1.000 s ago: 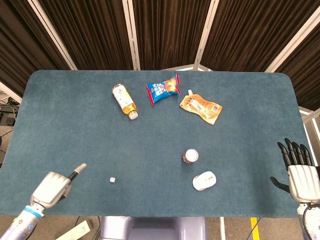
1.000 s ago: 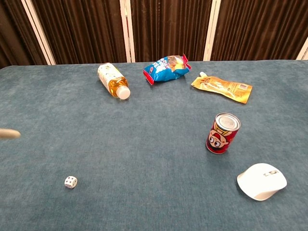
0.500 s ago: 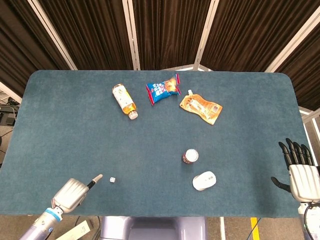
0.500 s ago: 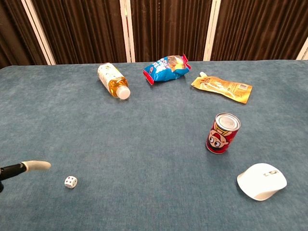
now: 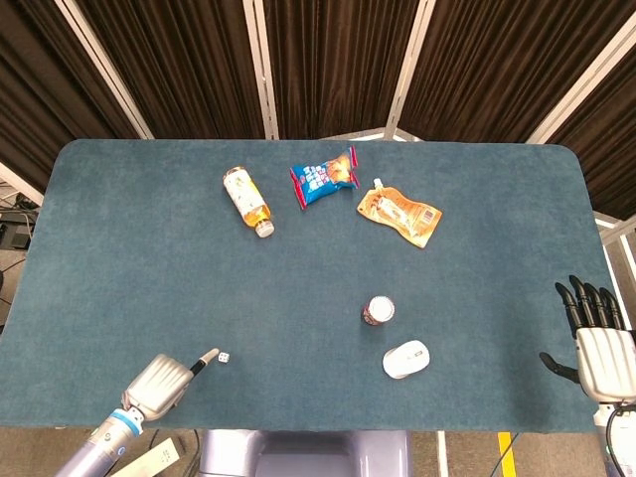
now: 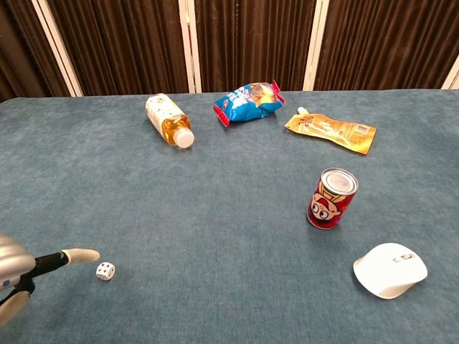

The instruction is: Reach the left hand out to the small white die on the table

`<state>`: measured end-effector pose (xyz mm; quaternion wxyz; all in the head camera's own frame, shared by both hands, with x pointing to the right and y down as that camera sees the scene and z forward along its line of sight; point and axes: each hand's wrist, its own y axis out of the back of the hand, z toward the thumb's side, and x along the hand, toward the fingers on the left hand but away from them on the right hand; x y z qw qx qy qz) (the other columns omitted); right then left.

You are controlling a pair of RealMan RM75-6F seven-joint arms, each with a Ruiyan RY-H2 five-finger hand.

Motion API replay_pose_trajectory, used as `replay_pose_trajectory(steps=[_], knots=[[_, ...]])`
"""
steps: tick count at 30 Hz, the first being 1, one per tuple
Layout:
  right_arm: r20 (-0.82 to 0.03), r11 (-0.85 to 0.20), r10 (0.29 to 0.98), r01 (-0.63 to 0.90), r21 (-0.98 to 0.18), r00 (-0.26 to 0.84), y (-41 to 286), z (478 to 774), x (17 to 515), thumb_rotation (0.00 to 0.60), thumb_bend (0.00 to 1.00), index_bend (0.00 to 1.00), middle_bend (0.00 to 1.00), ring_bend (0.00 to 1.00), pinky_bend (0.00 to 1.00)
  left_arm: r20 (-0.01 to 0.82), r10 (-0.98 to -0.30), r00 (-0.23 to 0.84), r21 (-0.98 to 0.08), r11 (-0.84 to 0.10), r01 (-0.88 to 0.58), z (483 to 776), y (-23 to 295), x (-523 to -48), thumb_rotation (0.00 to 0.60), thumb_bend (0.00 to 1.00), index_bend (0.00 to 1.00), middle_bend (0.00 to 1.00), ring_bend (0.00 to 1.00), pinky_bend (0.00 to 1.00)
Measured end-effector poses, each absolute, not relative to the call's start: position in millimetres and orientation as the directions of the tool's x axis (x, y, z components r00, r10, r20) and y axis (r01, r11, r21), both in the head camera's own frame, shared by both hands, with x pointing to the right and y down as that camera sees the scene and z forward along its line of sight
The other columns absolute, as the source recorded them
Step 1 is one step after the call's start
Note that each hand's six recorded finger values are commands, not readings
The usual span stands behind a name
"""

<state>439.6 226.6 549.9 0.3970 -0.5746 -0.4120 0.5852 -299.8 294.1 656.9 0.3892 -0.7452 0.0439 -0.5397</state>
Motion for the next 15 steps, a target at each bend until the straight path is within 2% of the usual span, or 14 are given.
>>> replay_pose_trajectory(steps=[15], knots=[[-0.347,-0.347,0.937,0.01,-0.938,-0.027,226.5,551.3,440.6,0.6,0.01,0.04,0.0,0.0,0.0,0.772,-0.465,0.432,-0.622,-0.692,0.367,659.2,301.8,-287.7,0.6,0.79,0.0,0.77,0.84,0.9]])
